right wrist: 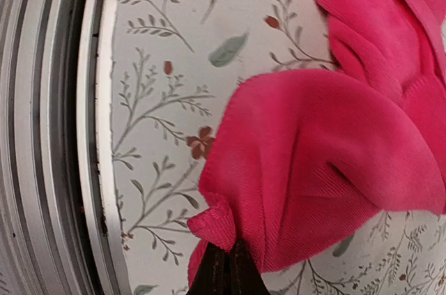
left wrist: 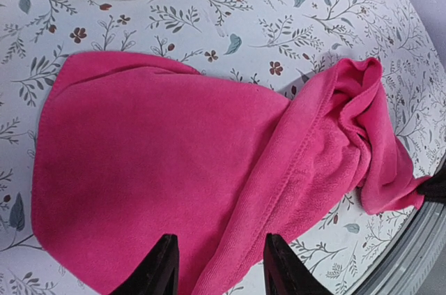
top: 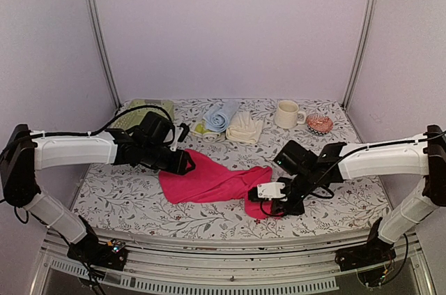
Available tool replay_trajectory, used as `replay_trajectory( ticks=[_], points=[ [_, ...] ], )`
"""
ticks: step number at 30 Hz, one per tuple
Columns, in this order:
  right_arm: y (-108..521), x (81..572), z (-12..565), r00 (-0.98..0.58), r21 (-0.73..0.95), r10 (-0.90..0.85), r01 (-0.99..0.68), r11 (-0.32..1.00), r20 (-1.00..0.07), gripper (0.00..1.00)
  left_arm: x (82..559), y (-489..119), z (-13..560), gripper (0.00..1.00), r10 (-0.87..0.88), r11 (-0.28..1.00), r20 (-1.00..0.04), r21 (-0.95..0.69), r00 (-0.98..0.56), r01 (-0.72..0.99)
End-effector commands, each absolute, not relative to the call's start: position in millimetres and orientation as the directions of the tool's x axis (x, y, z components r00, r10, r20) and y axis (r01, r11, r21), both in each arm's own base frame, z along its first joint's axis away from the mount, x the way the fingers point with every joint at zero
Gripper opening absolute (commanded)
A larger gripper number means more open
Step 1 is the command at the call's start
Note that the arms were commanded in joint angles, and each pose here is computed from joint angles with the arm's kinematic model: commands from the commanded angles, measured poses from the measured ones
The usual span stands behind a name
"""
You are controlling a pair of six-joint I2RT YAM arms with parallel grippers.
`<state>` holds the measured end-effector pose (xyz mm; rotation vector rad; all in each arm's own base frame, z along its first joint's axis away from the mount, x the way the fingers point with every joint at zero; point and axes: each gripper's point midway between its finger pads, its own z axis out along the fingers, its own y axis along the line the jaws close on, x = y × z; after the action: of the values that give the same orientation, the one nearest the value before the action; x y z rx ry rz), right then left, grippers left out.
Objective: Roll the towels
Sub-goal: Flatten out the towel at the center of the board.
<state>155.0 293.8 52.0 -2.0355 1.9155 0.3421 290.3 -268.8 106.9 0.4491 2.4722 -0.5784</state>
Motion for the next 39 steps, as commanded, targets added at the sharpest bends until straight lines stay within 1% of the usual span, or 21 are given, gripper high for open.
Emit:
replay_trajectory(
  ticks=[1, 6, 8, 9, 11, 15, 21, 25, 30, 35, 36, 37, 39],
  points=[
    [243, 200, 78, -0.135, -0.044, -0.890, -0.984, 0.171, -0.436, 0.03, 293, -266, 104, 0.42, 0.225, 0.850, -0.576, -0.279, -0.786, 0.447],
    [170, 276, 105, -0.386, -0.059, -0.763, -0.874, 0.482, -0.519, 0.03, 281, -261, 89, 0.40, 0.278, 0.849, -0.521, -0.261, -0.807, 0.460],
    [142, 301, 116, -0.501, -0.004, -0.655, -0.793, 0.610, -0.565, 0.03, 277, -258, 85, 0.40, 0.293, 0.852, -0.507, -0.247, -0.811, 0.462],
    [133, 308, 122, -0.539, 0.036, -0.600, -0.761, 0.648, -0.591, 0.03, 275, -257, 83, 0.40, 0.301, 0.851, -0.501, -0.242, -0.811, 0.466],
    [123, 314, 123, -0.585, 0.085, -0.535, -0.719, 0.690, -0.609, 0.03, 269, -256, 79, 0.41, 0.324, 0.846, -0.487, -0.234, -0.811, 0.479],
    [125, 312, 111, -0.610, 0.120, -0.509, -0.704, 0.700, -0.608, 0.03, 250, -260, 69, 0.41, 0.403, 0.821, -0.451, -0.208, -0.797, 0.532],
    [129, 315, 108, -0.619, 0.144, -0.491, -0.699, 0.701, -0.614, 0.03, 212, -277, 58, 0.42, 0.534, 0.741, -0.408, -0.197, -0.741, 0.642],
    [130, 316, 108, -0.619, 0.152, -0.488, -0.701, 0.697, -0.616, 0.03, 204, -279, 47, 0.42, 0.579, 0.731, -0.379, -0.150, -0.721, 0.666],
    [132, 314, 106, -0.622, 0.165, -0.486, -0.703, 0.692, -0.615, 0.04, 186, -289, 31, 0.42, 0.645, 0.684, -0.321, -0.161, -0.693, 0.711],
    [132, 314, 107, -0.619, 0.166, -0.484, -0.705, 0.689, -0.619, 0.04, 189, -281, 18, 0.43, 0.693, 0.691, -0.278, -0.010, -0.665, 0.723],
    [133, 314, 107, -0.620, 0.168, -0.483, -0.705, 0.689, -0.619, 0.04, 191, -279, 17, 0.42, 0.694, 0.694, -0.275, 0.009, -0.665, 0.720],
    [133, 313, 106, -0.621, 0.171, -0.482, -0.704, 0.689, -0.618, 0.04, 193, -277, 15, 0.40, 0.695, 0.697, -0.270, 0.029, -0.666, 0.716],
    [132, 313, 106, -0.622, 0.169, -0.482, -0.703, 0.690, -0.618, 0.04, 198, -273, 17, 0.32, 0.698, 0.702, -0.267, 0.067, -0.665, 0.709]
  ],
)
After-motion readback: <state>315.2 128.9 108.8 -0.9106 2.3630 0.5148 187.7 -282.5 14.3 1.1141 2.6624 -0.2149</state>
